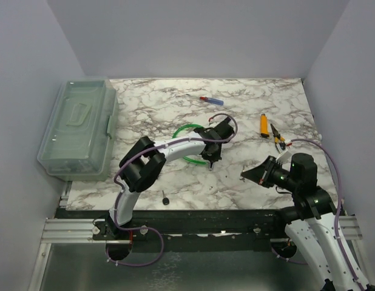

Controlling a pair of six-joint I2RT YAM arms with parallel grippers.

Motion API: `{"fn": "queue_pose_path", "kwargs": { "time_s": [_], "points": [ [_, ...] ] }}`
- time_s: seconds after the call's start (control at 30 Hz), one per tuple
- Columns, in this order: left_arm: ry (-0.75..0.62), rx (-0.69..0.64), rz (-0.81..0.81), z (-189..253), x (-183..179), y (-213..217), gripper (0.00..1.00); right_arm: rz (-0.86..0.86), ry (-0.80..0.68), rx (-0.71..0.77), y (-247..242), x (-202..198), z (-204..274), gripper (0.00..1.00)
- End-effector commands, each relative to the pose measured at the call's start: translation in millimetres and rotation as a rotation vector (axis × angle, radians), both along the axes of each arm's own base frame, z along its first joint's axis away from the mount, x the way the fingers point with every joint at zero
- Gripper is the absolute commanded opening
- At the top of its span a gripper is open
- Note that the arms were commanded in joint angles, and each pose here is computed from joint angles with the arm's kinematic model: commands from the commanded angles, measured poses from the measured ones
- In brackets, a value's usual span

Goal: Unlock with the key

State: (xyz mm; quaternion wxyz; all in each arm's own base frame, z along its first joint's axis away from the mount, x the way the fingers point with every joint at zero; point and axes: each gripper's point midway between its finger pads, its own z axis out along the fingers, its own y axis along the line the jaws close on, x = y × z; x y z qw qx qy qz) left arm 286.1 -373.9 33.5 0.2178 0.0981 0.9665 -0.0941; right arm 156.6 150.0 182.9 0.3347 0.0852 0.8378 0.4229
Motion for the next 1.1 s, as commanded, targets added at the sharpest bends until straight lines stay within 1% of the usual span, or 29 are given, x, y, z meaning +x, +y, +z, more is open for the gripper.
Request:
{"fn": "queue_pose_path", "kwargs": {
  "time_s": [0.0, 0.13, 0.27, 0.37, 0.5, 0.6, 0.67, 0.87, 1.07],
  "points": [
    [0.030, -0.205, 0.060, 60.4, 12.4, -4.7, 0.00, 0.081, -0.012, 0.028, 9.5, -4.0, 1.5, 0.00],
    [0.047, -0.295, 0.147, 84.4, 29.7, 6.3, 0.00, 0.101, 0.007, 0.052, 14.4, -2.1, -11.8, 0.00],
    [0.159, -0.404, 0.214, 87.6, 40.4, 17.0, 0.00, 0.153, 0.021, 0.107, 24.4, -2.0, -20.8, 0.00],
    [0.212, -0.473, 0.221, 86.1, 47.6, 19.3, 0.00, 0.169, 0.010, 0.121, 27.7, 1.7, -22.8, 0.00],
    [0.203, -0.486, 0.205, 85.3, 53.4, 18.1, 0.00, 0.169, -0.011, 0.128, 29.9, 10.8, -23.2, 0.01],
    [0.210, -0.522, 0.195, 93.8, 56.0, 15.3, 0.00, 0.173, 0.002, 0.157, 35.0, 19.4, -25.3, 0.01],
    [0.211, -0.548, 0.204, 97.4, 59.3, 16.2, 0.00, 0.162, 0.016, 0.150, 37.4, 29.0, -29.3, 0.00],
    [0.282, -0.624, 0.240, 88.0, 61.5, 25.9, 0.00, 0.174, 0.004, 0.121, 54.4, 61.0, -28.6, 0.00],
    [0.262, -0.619, 0.279, 85.9, 69.2, 44.0, 0.00, 0.215, -0.022, 0.105, 80.0, 87.7, -24.7, 0.00]
  ]
}}
